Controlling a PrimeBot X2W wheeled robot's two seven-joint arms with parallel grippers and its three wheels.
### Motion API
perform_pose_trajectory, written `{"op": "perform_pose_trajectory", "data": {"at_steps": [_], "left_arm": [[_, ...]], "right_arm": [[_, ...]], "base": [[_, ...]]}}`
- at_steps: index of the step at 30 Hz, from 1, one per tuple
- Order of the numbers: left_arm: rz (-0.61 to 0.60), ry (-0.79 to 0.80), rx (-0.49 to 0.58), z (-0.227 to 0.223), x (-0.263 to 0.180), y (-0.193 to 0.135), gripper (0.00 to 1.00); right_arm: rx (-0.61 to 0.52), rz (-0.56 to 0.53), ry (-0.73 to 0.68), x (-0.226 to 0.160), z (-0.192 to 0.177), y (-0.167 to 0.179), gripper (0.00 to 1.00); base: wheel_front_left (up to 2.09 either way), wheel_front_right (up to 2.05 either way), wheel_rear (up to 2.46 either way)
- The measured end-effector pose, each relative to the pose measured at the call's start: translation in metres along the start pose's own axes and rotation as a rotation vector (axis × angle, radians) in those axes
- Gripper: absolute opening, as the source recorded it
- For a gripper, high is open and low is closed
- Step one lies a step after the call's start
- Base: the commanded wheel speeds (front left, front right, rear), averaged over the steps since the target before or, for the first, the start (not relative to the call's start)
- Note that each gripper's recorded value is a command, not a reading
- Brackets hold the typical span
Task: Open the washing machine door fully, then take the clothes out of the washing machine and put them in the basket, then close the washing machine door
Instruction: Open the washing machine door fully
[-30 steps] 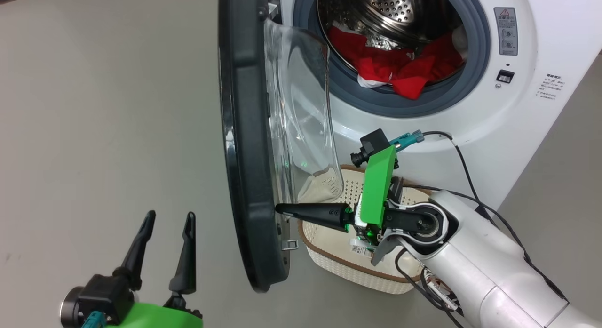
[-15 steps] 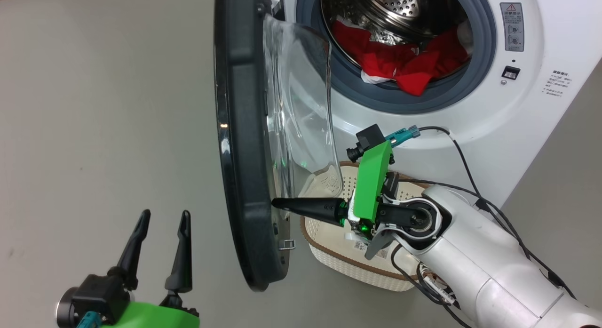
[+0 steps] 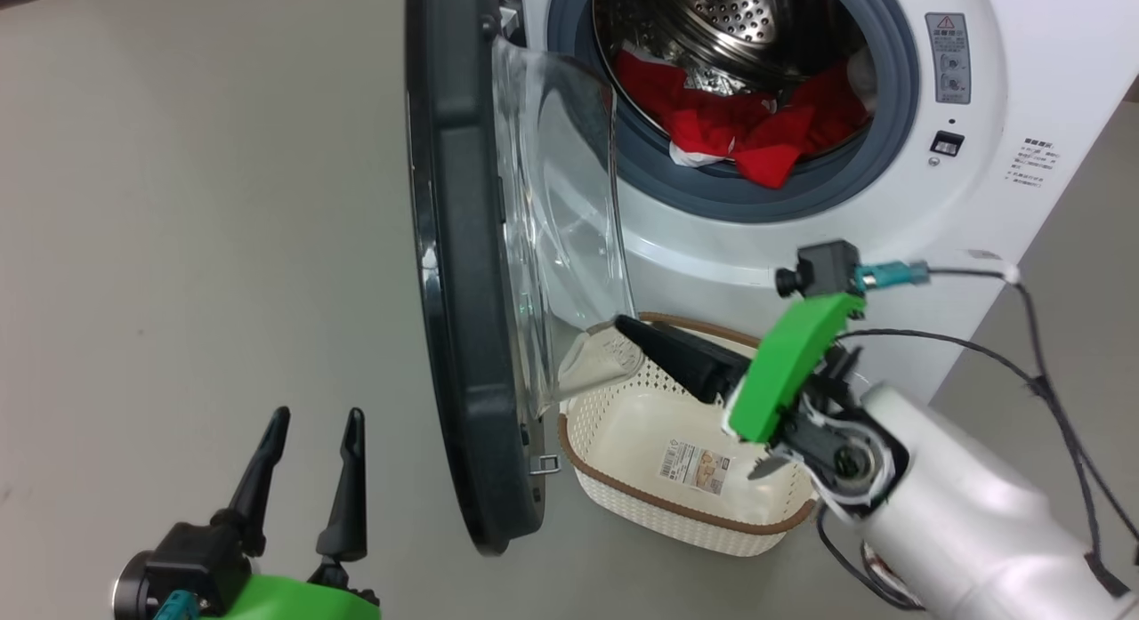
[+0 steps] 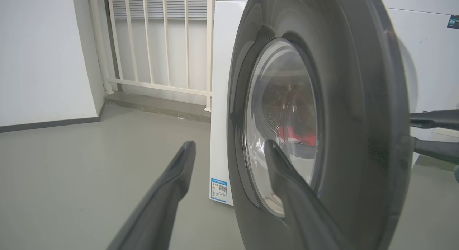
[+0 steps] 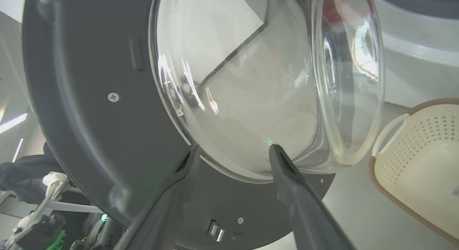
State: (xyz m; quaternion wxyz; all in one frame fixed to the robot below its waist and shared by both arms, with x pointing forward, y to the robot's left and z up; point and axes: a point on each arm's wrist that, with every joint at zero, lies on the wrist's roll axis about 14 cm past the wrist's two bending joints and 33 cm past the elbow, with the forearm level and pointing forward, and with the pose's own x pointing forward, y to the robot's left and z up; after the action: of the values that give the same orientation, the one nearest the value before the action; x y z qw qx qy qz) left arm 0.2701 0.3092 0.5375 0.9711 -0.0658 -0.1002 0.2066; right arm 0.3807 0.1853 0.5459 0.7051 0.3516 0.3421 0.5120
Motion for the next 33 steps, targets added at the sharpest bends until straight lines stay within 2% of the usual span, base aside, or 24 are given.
{"op": "perform_pose_trajectory", "data": {"at_steps": [9,14,20,29,33], "left_arm": [[-0.009,-0.002,-0.007,0.000,-0.001,-0.002,1.00],[-0.010,0.000,-0.010,-0.001,-0.002,-0.002,1.00],[-0.016,0.018,-0.009,-0.007,-0.004,-0.004,1.00],[-0.022,0.016,-0.009,-0.006,-0.005,-0.006,1.00],[-0.025,0.015,-0.004,-0.006,-0.005,-0.007,1.00]], "right_arm": [[-0.373,-0.174,-0.279,-0.032,0.026,-0.049,1.00],[-0.565,-0.260,-0.293,-0.044,0.028,-0.073,1.00],[-0.655,-0.309,-0.466,-0.065,0.063,-0.068,1.00],[-0.760,-0.407,-0.542,-0.098,0.046,-0.075,1.00],[-0.755,-0.442,-0.551,-0.109,0.040,-0.082,1.00]], "base": [[0.00,0.00,0.00],[0.00,0.00,0.00],[0.00,0.00,0.00],[0.00,0.00,0.00],[0.00,0.00,0.00]]}}
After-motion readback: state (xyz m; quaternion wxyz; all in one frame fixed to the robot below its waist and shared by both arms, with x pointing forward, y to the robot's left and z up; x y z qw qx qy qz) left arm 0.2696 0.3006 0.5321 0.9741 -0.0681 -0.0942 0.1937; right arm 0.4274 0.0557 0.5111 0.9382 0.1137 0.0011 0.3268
